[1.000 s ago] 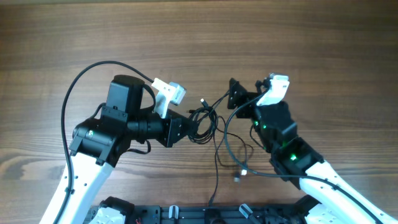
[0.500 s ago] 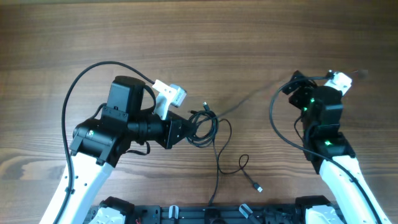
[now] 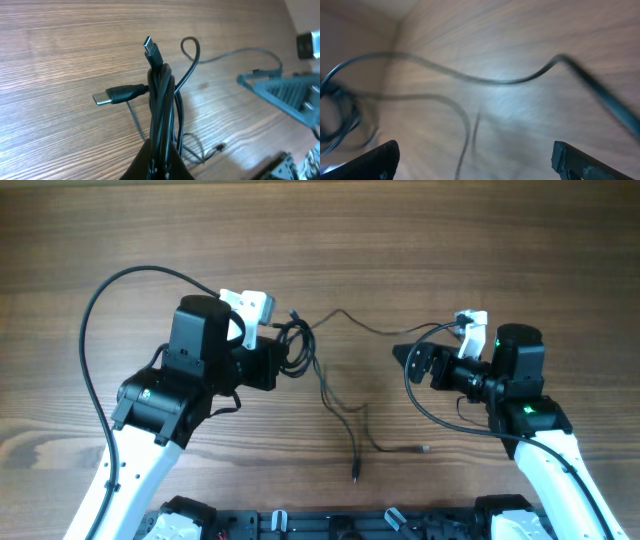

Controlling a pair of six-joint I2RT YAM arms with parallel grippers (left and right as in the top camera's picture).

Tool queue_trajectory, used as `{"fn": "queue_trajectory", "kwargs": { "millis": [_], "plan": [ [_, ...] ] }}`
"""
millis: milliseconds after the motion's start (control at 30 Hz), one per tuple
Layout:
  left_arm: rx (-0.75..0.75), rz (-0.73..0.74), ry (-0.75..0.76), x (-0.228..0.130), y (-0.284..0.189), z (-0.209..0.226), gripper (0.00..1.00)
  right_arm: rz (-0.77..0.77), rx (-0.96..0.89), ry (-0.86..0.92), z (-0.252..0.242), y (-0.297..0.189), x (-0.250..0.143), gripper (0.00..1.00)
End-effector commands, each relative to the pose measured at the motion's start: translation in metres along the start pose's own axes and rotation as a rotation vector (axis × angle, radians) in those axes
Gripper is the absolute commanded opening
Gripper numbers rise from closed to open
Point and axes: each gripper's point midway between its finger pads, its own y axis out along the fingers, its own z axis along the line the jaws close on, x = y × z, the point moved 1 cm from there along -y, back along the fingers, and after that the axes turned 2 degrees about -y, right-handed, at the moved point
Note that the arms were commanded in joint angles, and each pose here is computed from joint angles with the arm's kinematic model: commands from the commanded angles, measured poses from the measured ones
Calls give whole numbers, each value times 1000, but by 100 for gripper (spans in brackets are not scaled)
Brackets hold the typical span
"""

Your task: Untangle cables

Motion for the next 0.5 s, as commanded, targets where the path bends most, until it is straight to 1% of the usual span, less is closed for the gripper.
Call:
{"fn": "queue_trajectory", "kwargs": {
  "millis": [0, 67, 200, 267, 333, 367, 400, 433, 467],
  "plan": [
    [51, -29, -37, 5, -1, 7, 4, 89, 237, -52, 38, -5, -13, 100],
    [76, -38, -57, 7, -1, 11, 4, 92, 235, -17, 38, -5, -13, 100],
    [297, -158, -337, 17, -10, 50, 4, 93, 182, 86, 30, -3, -13, 100],
    [316, -185, -395, 19, -11, 54, 4, 92, 168, 103, 28, -2, -13, 100],
    [302, -181, -402, 19, -10, 51, 4, 95, 177, 98, 29, -3, -14, 100],
    [277, -156, -376, 17, -6, 47, 4, 98, 181, 93, 30, -2, -14, 100],
    [237, -123, -315, 15, -2, 40, 4, 98, 190, 69, 33, -2, -14, 100],
    [49, -6, -78, 5, 10, 9, 4, 86, 247, -83, 47, 1, -14, 100],
    [-138, 86, 92, -10, 15, -18, 4, 70, 274, -161, 56, 3, -11, 100]
  ]
}}
